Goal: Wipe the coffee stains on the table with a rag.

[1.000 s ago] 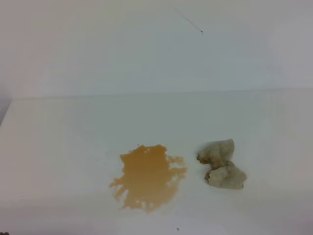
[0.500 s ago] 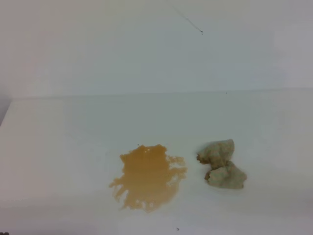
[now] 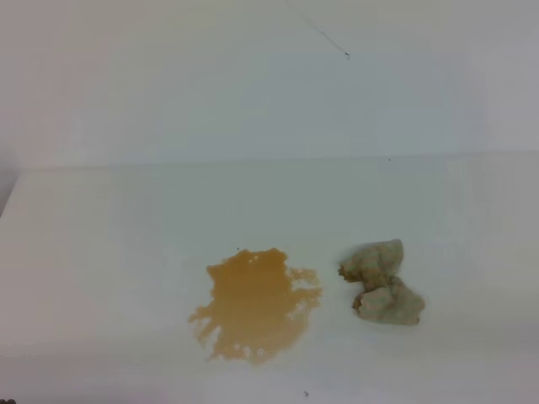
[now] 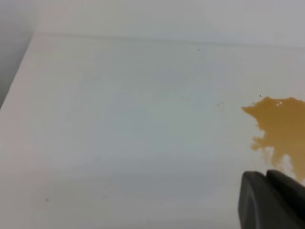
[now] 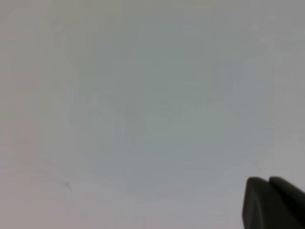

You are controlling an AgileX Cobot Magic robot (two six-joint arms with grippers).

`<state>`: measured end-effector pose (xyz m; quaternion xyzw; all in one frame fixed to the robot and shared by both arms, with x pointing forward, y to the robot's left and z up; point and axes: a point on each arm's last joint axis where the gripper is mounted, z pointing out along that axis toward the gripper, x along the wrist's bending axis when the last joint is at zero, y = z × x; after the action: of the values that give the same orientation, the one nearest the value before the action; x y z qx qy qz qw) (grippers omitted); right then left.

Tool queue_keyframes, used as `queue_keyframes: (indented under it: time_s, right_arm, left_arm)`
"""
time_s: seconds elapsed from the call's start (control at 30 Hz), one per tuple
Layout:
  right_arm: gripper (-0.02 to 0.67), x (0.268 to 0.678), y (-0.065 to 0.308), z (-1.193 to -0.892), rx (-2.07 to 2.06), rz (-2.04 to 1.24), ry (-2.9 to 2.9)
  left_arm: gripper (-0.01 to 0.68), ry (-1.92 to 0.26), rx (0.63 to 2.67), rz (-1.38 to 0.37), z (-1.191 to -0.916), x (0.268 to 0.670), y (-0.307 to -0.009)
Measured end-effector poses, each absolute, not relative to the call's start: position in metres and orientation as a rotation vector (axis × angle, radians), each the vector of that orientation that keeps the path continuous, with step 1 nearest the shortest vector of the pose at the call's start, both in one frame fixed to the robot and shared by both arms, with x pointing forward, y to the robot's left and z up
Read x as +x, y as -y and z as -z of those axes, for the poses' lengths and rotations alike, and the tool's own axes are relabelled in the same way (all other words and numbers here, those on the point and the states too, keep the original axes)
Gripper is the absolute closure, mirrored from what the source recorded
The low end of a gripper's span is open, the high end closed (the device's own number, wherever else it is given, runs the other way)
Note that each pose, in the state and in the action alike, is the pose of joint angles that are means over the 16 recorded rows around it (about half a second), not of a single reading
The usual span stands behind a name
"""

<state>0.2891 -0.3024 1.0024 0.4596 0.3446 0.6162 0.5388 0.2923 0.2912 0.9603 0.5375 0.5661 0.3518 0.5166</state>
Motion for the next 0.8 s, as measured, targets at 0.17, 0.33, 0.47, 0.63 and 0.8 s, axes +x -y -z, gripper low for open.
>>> queue_keyframes:
  time_s: [0.17,0.33,0.47,0.63,0.8]
  right_arm:
    - [0.652,0.284,0.302,-1.018,0.999,-1.533,-0.731]
    - [0.652,0.278,0.301,-1.042,0.947,-1.576,-0.686]
    - [0.652,0.279,0.301,-1.062,0.996,-1.571,-0.715]
    - [0.652,0.289,0.302,-1.087,1.170,-1.512,-0.813]
    - [0.652,0.313,0.304,-1.100,1.412,-1.376,-0.987]
  left_arm:
    - [0.675,-1.359,1.291,-0.845,-0.960,0.292,-0.291]
    - [0.675,-1.359,1.291,-0.845,-0.960,0.292,-0.291]
    - [0.675,-1.359,1.291,-0.845,-0.960,0.292,-0.291]
    - [0.675,-1.359,1.291,-0.845,-0.960,0.292,-0.291]
    - [0.675,-1.359,1.291,-0.845,-0.960,0.292,-0.291]
